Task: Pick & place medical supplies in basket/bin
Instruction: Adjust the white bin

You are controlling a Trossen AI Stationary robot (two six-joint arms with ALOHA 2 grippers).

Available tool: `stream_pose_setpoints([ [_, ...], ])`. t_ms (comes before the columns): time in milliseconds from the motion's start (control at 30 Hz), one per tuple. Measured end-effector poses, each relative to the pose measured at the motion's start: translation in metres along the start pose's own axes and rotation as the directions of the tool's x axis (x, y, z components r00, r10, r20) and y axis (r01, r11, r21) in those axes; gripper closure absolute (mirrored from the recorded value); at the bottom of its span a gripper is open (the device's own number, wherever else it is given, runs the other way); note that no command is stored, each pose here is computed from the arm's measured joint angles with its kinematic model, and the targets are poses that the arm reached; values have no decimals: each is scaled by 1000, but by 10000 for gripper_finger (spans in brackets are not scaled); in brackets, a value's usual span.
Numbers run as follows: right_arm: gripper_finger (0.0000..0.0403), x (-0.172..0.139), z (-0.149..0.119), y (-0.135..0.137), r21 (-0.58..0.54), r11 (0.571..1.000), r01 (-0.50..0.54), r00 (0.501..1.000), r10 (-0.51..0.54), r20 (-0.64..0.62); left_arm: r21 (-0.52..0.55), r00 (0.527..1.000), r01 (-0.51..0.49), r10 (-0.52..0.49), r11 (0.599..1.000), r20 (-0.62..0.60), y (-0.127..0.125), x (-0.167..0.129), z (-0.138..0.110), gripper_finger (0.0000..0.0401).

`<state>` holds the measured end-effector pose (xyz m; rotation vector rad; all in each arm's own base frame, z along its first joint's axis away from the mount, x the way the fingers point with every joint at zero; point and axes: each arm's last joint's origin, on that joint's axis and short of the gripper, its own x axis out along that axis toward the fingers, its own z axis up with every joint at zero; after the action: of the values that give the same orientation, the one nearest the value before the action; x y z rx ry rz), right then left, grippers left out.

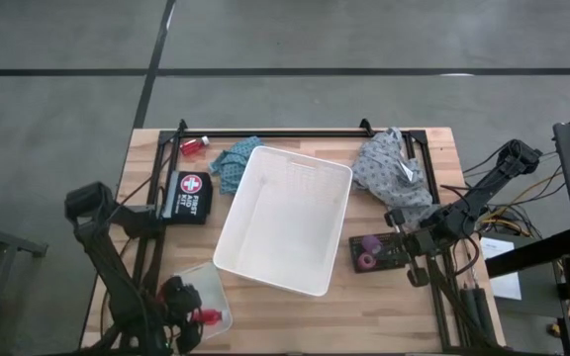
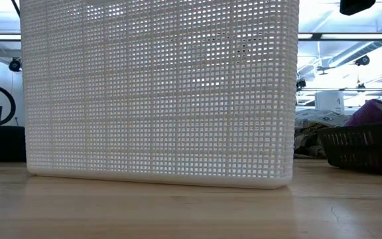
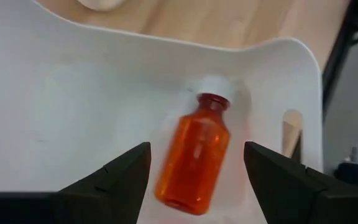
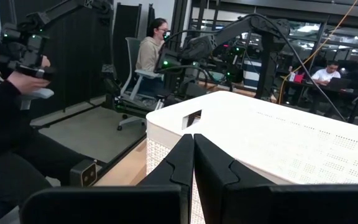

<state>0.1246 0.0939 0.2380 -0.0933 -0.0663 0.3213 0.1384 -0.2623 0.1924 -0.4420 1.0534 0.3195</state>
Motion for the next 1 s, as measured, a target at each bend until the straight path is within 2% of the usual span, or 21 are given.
stream_pose_setpoints([
  [167, 394, 0, 0, 0, 0, 1000, 0, 1000, 0, 0, -28, 998, -50, 50, 998, 24, 12, -13, 11, 139],
  [433, 394, 0, 0, 0, 0, 1000, 0, 1000, 0, 0, 7, 992, -127, 127, 992, 22, 39, -42, 31, 140],
  [633, 394, 0, 0, 0, 0, 1000, 0, 1000, 0, 0, 12, 983, -148, 149, 989, -110, 58, -62, 39, 143],
  [800, 394, 0, 0, 0, 0, 1000, 0, 1000, 0, 0, -40, 938, -219, 199, 975, -283, 71, -68, 44, 153],
  [1000, 394, 0, 0, 0, 0, 1000, 0, 1000, 0, 0, -34, 931, -271, 253, 962, -263, 74, -62, 45, 156],
])
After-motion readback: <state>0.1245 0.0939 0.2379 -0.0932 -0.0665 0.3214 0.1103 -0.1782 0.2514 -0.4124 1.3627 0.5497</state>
